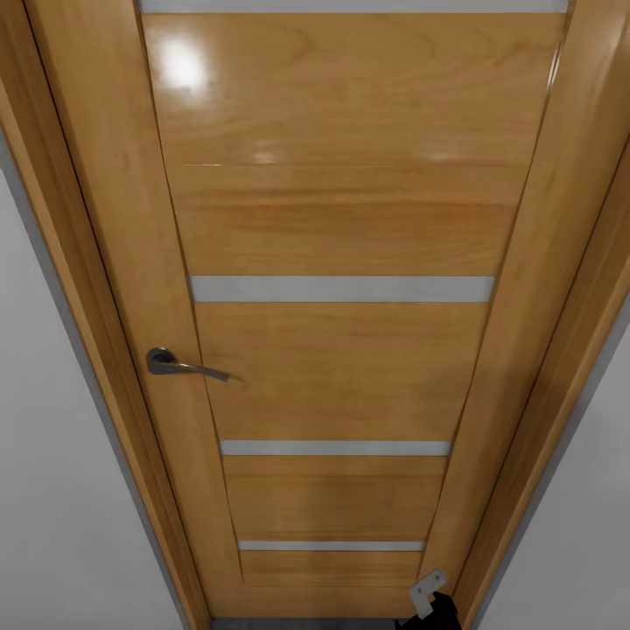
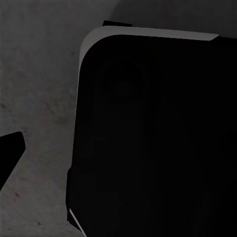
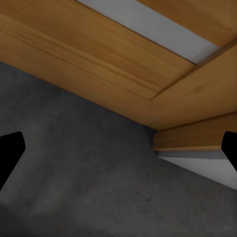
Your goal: Move the two storage containers from the living room to the garage. In the garage, place one container on the floor and stack the other container on top of it (either order is fine).
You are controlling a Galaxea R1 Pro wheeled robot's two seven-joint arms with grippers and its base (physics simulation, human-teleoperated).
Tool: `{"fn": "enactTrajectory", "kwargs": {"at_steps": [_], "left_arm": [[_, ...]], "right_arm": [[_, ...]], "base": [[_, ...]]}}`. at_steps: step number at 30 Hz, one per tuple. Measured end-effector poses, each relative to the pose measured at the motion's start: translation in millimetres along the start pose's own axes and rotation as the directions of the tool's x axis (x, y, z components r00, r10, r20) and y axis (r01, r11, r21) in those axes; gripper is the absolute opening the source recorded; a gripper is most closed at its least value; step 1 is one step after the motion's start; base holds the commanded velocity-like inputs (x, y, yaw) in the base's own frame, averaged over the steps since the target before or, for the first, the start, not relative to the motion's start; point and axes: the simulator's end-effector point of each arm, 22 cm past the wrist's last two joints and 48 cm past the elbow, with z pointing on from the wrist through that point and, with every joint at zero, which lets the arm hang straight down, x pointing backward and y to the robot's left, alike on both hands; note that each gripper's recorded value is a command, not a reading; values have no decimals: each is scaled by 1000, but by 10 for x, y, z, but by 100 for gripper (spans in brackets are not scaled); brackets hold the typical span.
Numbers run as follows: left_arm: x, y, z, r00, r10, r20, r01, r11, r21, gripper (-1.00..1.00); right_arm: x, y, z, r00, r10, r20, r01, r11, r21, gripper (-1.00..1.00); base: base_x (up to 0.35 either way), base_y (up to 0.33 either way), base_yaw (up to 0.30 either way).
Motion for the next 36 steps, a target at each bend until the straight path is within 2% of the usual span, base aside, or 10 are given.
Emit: {"fn": "enactTrajectory", "kwargs": {"at_steps": [9,15,36], "left_arm": [[0,0,0,1000,0,0,0,1000,0,100],[0,0,0,1000,0,0,0,1000,0,100],[0,0,0,1000,0,0,0,1000,0,100]], "right_arm": [[-478,35,-67,995,3,96,-2,1000,-11,100],[-836,72,-168,991,5,137,-2,1000,-23,100],[-1693,105,-571,972,13,234,-4,999,-42,100]], "base": [[0,0,0],[0,0,0],[0,0,0]]}}
